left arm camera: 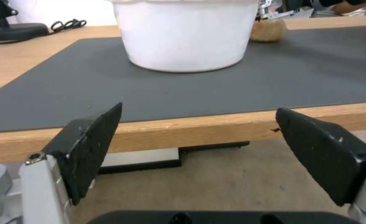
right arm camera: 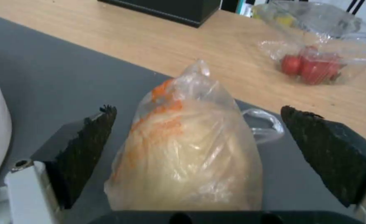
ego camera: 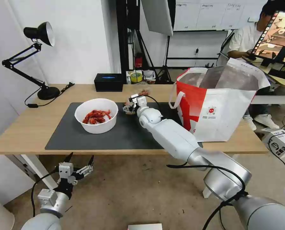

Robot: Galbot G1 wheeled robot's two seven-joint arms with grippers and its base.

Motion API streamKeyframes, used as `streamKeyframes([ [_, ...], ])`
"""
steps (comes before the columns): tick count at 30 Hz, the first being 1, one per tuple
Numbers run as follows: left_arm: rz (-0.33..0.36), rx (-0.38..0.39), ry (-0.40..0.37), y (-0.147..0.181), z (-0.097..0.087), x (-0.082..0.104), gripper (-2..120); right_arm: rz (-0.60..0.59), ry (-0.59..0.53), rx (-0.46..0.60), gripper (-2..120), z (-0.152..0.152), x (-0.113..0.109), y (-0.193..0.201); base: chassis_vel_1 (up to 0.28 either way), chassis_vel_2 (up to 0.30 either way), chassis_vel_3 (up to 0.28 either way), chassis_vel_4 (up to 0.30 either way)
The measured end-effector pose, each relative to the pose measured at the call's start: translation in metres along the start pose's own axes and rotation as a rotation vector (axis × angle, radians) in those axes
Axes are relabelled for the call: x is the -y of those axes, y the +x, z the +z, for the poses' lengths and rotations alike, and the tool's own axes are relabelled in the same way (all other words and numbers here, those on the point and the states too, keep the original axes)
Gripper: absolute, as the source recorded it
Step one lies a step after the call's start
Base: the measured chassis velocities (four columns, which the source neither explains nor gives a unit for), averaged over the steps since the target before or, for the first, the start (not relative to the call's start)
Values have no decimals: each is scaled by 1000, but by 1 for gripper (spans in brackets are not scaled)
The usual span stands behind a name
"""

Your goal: Pick up the trash from the table and place it into the takeout bag.

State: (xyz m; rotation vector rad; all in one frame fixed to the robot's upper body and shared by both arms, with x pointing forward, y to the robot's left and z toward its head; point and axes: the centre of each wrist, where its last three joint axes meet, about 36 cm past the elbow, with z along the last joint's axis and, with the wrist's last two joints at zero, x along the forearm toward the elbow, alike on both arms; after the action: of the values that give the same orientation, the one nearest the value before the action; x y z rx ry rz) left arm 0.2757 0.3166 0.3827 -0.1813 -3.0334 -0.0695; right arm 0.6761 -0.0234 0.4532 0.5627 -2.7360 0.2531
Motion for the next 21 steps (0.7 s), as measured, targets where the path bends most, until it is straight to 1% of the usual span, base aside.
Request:
streamKeyframes([
  [8, 0, 1, 4, 2, 0, 2, 100, -4, -1, -36, 100, 7, -4, 0, 0, 0, 0, 0],
  [17, -1, 0, 0, 4, 1, 3, 100, -11, -10, -49, 100, 9, -10, -1, 0, 0, 0, 0],
  [19, -1, 0, -1, 4, 1, 3, 100, -12, -17, -53, 98, 10, -10, -1, 0, 0, 0, 0],
  [20, -1, 0, -1, 4, 1, 3, 100, -14, -25, -56, 93, 10, -11, -1, 0, 0, 0, 0],
  [21, -1, 0, -1, 4, 1, 3, 100, -14, -28, -58, 92, 11, -11, -1, 0, 0, 0, 0],
])
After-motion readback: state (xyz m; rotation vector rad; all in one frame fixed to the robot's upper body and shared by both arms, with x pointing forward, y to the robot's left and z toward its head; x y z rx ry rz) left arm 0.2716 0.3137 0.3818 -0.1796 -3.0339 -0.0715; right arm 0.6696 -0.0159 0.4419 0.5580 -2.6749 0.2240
